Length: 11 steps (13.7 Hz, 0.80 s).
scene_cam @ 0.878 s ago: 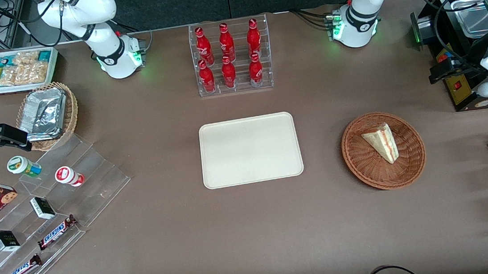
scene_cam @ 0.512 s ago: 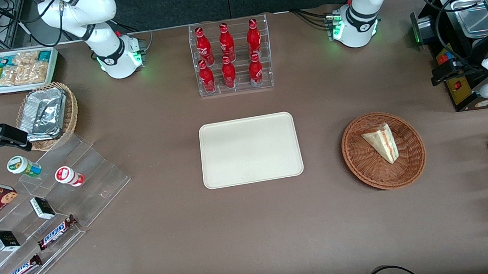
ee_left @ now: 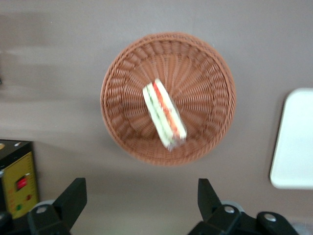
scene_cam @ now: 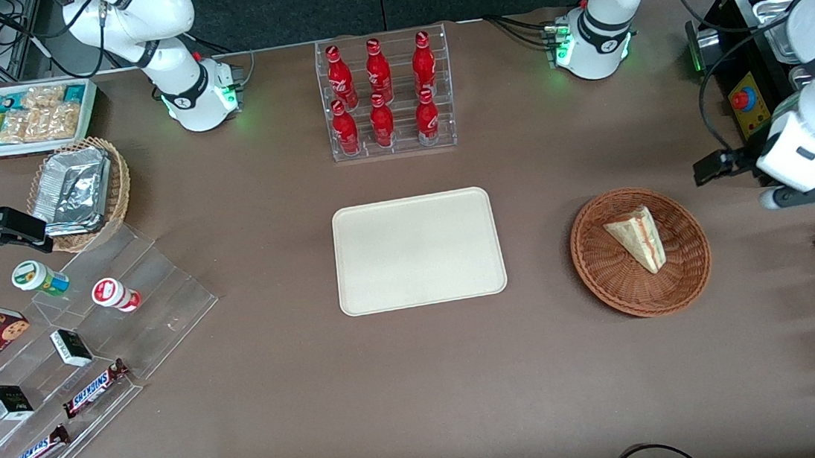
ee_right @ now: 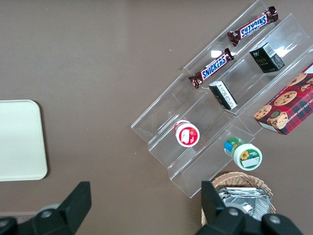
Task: Place sandwich from basket to tray
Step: 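Move the open left gripper over the sandwich in the wicker basket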
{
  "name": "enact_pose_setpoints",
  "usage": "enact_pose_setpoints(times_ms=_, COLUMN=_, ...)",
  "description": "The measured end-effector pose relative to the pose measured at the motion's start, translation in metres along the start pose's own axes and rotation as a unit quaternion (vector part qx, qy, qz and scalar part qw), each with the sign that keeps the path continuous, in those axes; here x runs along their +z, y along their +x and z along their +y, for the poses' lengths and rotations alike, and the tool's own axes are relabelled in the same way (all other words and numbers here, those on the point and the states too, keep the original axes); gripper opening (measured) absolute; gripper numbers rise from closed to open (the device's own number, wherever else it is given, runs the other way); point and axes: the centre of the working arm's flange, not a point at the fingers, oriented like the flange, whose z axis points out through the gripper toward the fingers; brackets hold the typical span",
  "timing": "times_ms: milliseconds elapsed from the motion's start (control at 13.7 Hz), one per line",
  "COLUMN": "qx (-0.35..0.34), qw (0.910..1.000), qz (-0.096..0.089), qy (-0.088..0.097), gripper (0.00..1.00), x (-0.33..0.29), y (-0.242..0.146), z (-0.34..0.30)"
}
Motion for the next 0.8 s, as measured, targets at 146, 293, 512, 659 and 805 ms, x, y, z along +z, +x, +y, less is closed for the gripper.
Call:
enact_pose_setpoints(times_ms=146, qx=-0.037, qw=0.9991, qz=0.021, qy=-0.003, gripper=1.00, x=0.027, y=0.000, z=0.011)
enact_pose_setpoints(times_ms=293, qx=-0.069, qw=0.9968, qz=0.040, qy=-0.008, gripper=1.00, x=0.053, y=-0.002, z=0.025)
enact_pose_setpoints(times_ms=512, qx=-0.119, qw=0.9906, qz=0.066, qy=-0.019, gripper=1.00, x=0.095, y=-0.010, z=0.036)
enact_pose_setpoints(times_ms=659, qx=-0.152, qw=0.9861, qz=0.063, qy=-0.020, gripper=1.00, x=0.117, y=-0.016, z=0.036)
enact_pose_setpoints(times_ms=805, qx=-0.175, qw=0.9827, qz=0.057, qy=-0.020, gripper=1.00, x=0.133, y=-0.018, z=0.036)
